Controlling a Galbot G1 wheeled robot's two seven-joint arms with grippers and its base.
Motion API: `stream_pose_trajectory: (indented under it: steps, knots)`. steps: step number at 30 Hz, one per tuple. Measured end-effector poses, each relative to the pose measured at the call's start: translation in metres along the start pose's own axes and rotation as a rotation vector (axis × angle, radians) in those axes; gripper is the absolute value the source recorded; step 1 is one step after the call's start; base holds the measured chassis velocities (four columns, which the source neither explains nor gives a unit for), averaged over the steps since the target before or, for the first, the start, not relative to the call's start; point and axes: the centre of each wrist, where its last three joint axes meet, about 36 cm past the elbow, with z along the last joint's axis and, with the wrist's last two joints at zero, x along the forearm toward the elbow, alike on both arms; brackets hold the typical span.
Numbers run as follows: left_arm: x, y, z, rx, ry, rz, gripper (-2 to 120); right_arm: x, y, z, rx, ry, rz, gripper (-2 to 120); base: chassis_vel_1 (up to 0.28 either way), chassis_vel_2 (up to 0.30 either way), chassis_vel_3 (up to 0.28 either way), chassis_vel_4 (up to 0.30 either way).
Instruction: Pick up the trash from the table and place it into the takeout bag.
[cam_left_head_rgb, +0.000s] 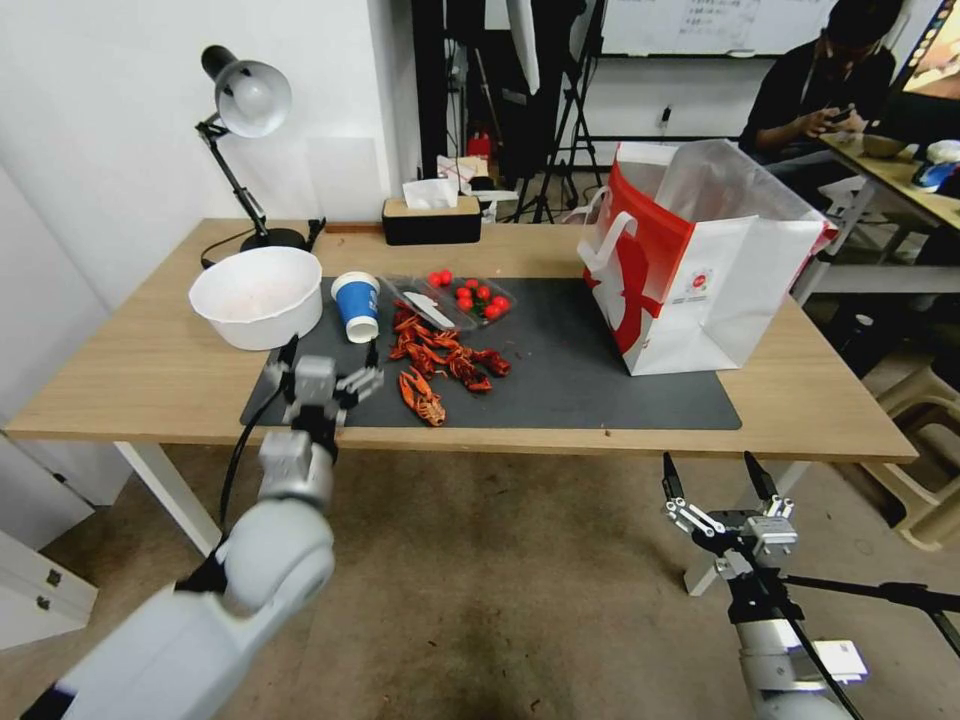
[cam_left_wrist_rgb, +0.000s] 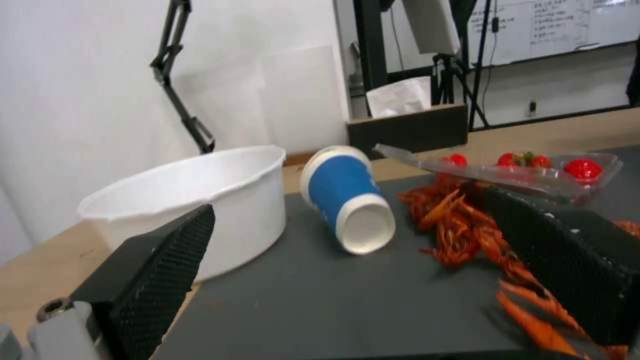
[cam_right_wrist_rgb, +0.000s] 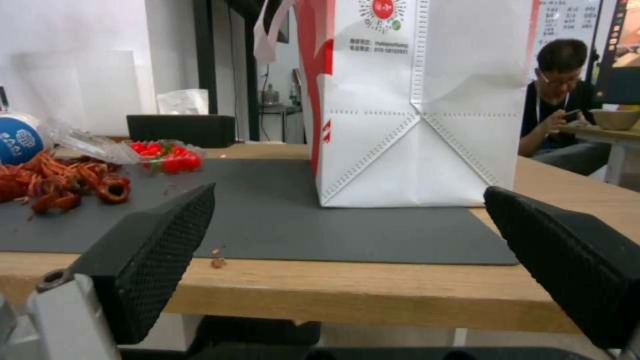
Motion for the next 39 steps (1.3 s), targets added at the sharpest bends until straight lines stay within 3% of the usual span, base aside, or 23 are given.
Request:
stream_pose_trajectory:
  steps: [6,19,27,35,37,39]
  knots:
    - [0.027,-0.002,0.005,0.029,0.016,-0.011,100,0.000,0.002,0.000,-0.003,0.001,-0.012,100,0.000,0.000,0.000,0.000]
    - [0.064,-0.004,0.023,0.195,0.004,0.091,100,-0.005,0.003,-0.001,-0.004,-0.007,-0.036,100,0.000,0.000,0.000,0.000]
    - [0.026,0.010,0.028,0.239,-0.027,0.171,100,-0.005,0.003,-0.001,-0.004,-0.007,-0.040,100,0.000,0.000,0.000,0.000]
    - [-0.013,0.013,0.029,0.209,0.004,0.167,100,-0.006,0.003,-0.002,-0.005,-0.007,-0.041,100,0.000,0.000,0.000,0.000]
    - [-0.047,0.013,0.026,0.184,0.009,0.149,100,-0.006,0.003,-0.002,-0.002,-0.006,-0.040,100,0.000,0.000,0.000,0.000]
    - [-0.052,0.013,0.025,0.180,0.006,0.147,100,-0.006,0.003,-0.002,-0.002,-0.006,-0.039,100,0.000,0.000,0.000,0.000]
